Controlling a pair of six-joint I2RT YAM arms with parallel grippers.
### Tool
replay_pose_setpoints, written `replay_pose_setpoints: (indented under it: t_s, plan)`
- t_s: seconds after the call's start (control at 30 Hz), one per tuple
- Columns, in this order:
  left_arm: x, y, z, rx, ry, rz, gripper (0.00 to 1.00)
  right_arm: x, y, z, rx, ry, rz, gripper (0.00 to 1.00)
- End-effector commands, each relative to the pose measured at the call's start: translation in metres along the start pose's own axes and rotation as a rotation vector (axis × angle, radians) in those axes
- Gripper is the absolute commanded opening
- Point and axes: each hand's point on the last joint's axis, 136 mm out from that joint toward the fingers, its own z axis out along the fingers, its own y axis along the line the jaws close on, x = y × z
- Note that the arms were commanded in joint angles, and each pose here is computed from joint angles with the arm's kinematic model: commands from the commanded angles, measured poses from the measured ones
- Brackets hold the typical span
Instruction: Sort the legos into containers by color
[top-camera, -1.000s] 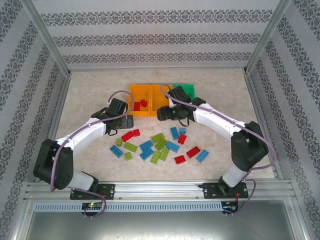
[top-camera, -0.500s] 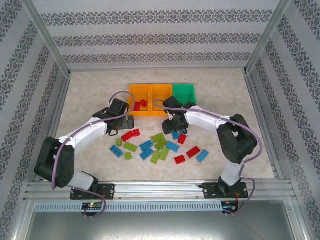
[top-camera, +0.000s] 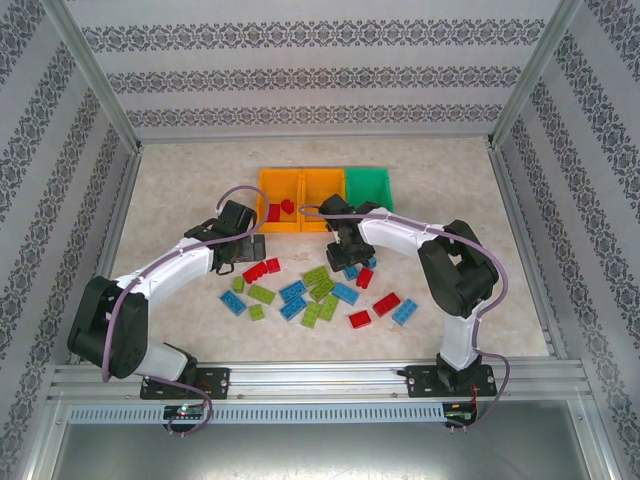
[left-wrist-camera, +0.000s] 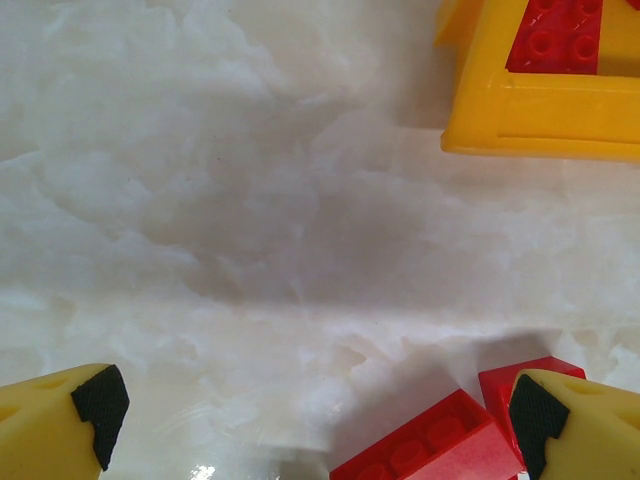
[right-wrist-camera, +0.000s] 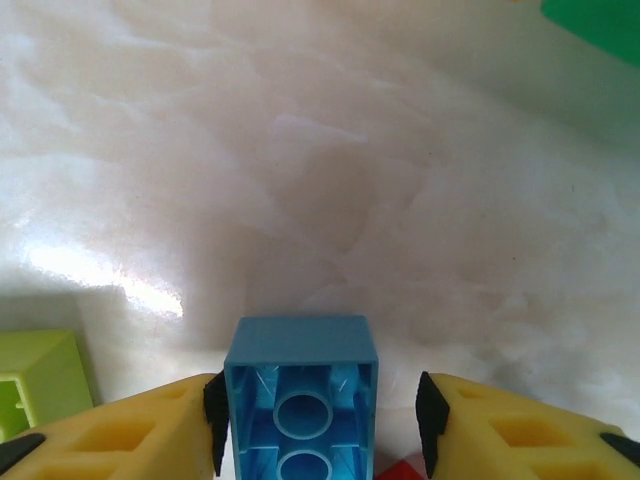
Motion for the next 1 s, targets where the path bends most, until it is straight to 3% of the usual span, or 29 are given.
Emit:
replay_pose_setpoints:
  t_s: [0.0,0.2,0.37,0.5,0.63,0.77,0.97]
  plan:
    - [-0.003,0.001,-0.002,-0.018,-0.019,-0.005,1.0,0.006,0.001,0.006,0.002,0.03,-0.016,0.49]
    - [-0.005,0.001,-0.001,-0.023,-0.016,-0.004,1.0,-0.002,0.005,0.002,-0.017,0.01,-0.021,0.32]
    - [-0.005,0.001,-0.004,-0.02,-0.019,0.004,1.0,-0.031,-0.005,-0.033,-0.133,-0.153,0.123,0.26]
    - [-0.006,-0.001,-0.007,-0.002,-0.028,0.019,1.0,-0.057,-0.026,-0.068,-0.226,-0.312,0.236,0.26]
    - [-0.007,-0.009,-0.009,0.031,-0.04,0.037,1.0,-0.076,-0.064,-0.092,-0.166,-0.424,0.305,0.28]
    - [-0.007,-0.031,-0.014,0.107,-0.055,0.111,1.0,-0.091,-0.102,-0.086,-0.104,-0.435,0.394,0.28]
    - [0.0,-0.072,-0.023,0.187,-0.075,0.311,1.0,-0.119,-0.122,-0.07,-0.031,-0.411,0.432,0.31]
